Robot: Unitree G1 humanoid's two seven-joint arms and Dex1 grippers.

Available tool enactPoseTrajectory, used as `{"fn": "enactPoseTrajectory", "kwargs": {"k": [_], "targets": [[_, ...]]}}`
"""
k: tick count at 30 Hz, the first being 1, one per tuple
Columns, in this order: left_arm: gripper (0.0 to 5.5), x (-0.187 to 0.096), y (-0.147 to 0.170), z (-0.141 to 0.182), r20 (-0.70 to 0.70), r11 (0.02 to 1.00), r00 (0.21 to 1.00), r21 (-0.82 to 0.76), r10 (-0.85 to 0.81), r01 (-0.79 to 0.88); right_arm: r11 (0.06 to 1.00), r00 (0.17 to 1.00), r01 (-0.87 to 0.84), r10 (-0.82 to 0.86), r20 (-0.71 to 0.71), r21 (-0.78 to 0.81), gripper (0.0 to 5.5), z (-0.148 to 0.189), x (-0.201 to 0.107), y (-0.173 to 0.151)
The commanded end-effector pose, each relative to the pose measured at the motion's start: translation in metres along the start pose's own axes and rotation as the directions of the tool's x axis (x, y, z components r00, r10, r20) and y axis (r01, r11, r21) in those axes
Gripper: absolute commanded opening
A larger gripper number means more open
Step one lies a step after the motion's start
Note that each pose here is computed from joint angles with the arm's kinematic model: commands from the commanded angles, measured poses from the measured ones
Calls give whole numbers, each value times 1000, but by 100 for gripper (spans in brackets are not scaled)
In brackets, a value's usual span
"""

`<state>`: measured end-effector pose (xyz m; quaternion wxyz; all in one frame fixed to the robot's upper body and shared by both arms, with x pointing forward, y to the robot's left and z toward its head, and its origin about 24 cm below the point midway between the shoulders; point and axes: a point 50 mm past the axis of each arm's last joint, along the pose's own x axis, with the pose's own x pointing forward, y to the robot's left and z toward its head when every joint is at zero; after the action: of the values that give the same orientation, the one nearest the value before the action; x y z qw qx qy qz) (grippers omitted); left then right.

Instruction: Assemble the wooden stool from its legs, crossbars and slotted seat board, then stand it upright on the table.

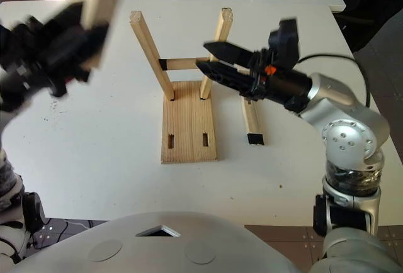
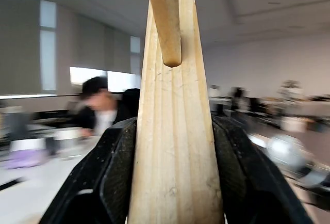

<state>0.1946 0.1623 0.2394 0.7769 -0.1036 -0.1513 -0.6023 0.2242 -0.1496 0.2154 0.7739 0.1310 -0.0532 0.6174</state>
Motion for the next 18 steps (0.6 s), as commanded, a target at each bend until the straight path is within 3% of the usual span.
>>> {"fn": "enactPoseTrajectory", "kwargs": {"k": [1,7,18], "targets": [[203,5,-7,-11,-49,998,998,-50,-35,33,992,993,-118,119,-21,40,218,15,12,13],[203,8,-8,-23,-105,997,993,-57,-60,55,978,979,-198,201,-37,69,306,27,15,19],[203,6,-11,-32,-158,995,984,-68,-86,76,973,976,-216,217,-5,77,306,31,14,13]]}}
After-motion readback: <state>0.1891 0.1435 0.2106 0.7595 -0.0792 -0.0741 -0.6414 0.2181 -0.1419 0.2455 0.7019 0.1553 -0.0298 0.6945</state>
